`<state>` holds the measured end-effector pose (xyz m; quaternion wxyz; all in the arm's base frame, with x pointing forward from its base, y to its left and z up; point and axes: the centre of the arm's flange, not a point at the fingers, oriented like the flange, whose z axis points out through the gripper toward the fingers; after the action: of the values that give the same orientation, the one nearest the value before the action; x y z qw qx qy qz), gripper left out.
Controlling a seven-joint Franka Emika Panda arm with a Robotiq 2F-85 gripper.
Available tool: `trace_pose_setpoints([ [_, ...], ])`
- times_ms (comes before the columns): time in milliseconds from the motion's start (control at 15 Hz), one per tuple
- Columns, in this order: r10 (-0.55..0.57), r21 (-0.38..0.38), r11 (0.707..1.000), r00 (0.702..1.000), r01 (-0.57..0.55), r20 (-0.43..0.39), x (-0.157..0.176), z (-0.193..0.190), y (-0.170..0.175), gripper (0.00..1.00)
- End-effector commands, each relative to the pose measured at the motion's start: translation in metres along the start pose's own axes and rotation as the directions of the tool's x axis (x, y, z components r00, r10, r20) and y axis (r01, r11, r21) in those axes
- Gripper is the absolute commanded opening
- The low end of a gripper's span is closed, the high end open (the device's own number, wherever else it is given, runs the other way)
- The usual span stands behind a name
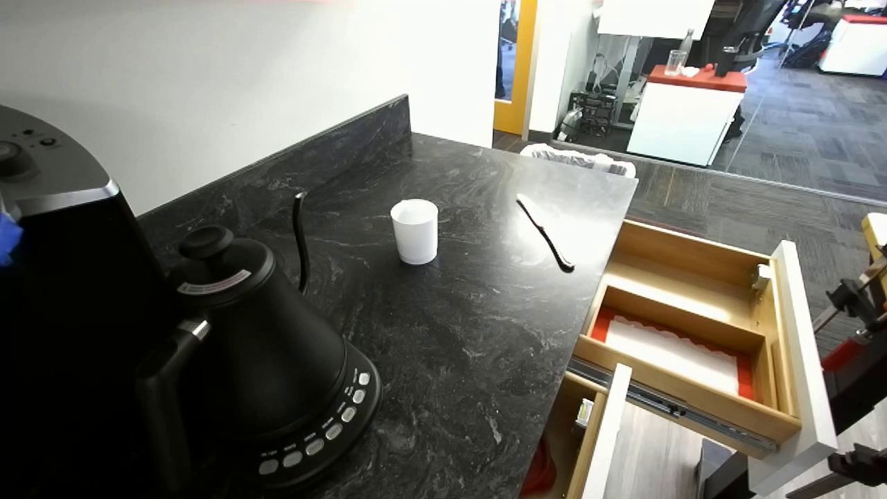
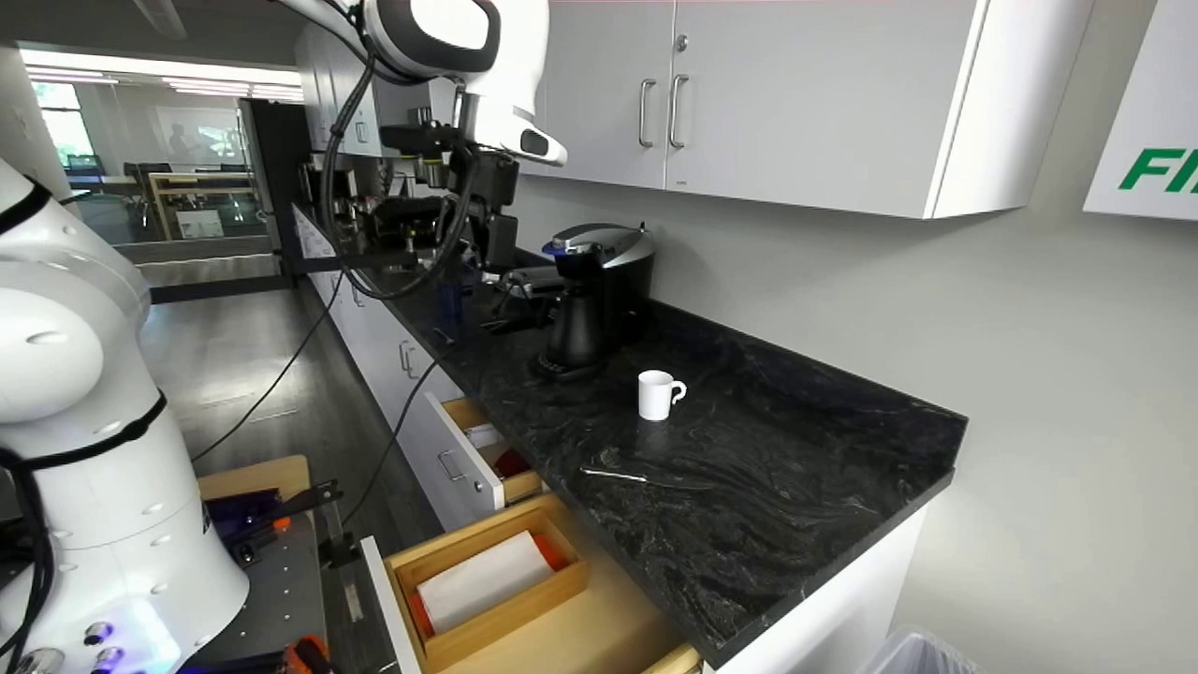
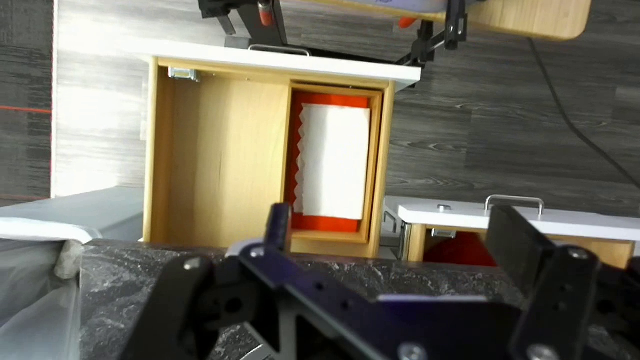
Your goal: Pick the knife and put it in the drawer
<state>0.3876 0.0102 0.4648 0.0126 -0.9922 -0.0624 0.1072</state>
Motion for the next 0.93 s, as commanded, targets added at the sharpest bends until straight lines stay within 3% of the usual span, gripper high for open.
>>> trace_pose_setpoints([
  [0,0.003,-0.011,1.0,0.999,-0.003,-0.037,0.037,-0.016,0.023,1.0],
  [200,0.048,0.02,0.999,0.996,-0.047,-0.076,0.057,-0.024,0.042,1.0],
  [533,0.136,-0.006,0.99,0.982,-0.138,-0.132,0.085,-0.046,0.084,1.0],
  [867,0.132,0.013,0.991,0.983,-0.132,-0.124,0.081,-0.042,0.083,1.0],
])
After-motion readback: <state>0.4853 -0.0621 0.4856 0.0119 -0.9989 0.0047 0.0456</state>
